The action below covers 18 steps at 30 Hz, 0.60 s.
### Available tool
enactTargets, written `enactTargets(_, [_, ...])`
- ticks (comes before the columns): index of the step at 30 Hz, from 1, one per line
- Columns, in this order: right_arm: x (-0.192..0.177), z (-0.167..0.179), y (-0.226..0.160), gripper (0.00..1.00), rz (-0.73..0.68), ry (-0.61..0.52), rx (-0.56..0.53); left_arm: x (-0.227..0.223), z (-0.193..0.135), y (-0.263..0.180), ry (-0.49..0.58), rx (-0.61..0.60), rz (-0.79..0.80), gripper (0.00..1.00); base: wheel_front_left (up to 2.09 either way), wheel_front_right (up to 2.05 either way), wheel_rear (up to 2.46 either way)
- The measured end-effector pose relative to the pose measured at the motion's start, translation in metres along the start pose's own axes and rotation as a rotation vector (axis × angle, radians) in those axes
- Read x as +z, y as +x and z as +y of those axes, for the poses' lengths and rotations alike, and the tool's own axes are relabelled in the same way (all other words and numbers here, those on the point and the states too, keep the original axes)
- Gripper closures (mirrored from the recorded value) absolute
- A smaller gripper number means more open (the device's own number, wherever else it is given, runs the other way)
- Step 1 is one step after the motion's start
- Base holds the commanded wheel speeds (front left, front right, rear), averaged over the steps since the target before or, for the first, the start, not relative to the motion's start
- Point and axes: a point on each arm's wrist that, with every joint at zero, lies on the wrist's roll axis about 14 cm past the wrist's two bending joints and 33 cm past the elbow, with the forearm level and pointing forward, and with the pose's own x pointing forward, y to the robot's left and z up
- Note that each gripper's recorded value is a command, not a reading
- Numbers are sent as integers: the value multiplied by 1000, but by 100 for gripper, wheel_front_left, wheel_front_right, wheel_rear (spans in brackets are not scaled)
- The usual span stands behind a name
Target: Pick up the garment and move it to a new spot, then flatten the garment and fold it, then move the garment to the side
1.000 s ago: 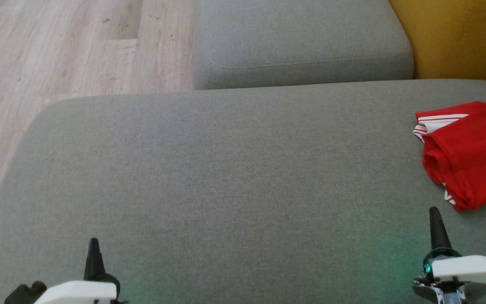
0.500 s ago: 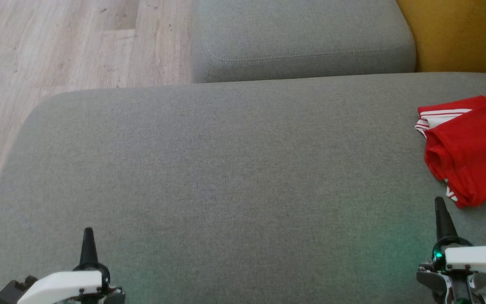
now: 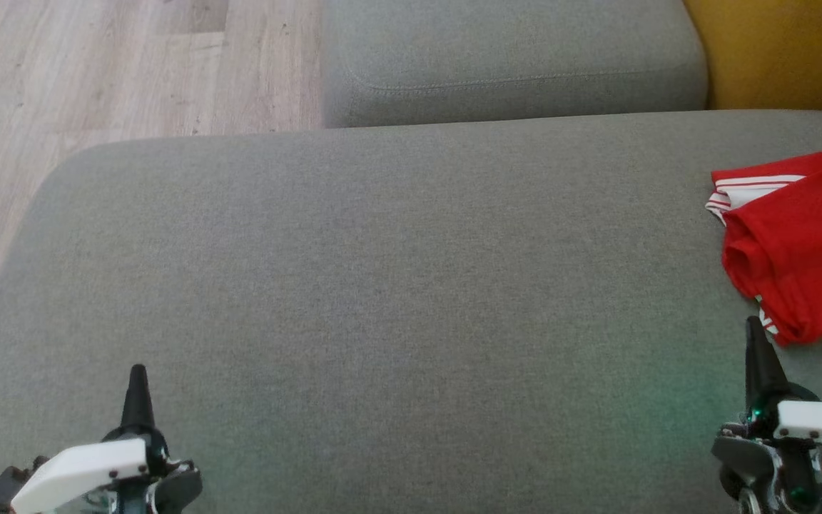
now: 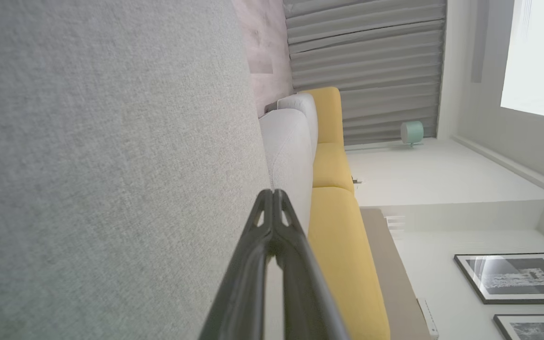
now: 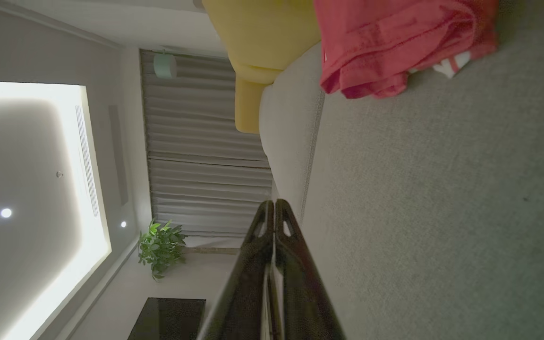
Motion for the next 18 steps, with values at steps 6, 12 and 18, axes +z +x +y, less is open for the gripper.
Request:
enactTargets(6, [2,5,6,100,-2,71,15,4,-3,4,-70,-18,-7,100,0,0,0])
enactTargets(12, [4,10,11,100,-1,133,30,7,-12,10,-127,-50,-7,100,0,0,0])
enactTargets(18, [4,10,11,100,-3,134,30,7,-12,10,-128,-51,-7,100,0,0,0])
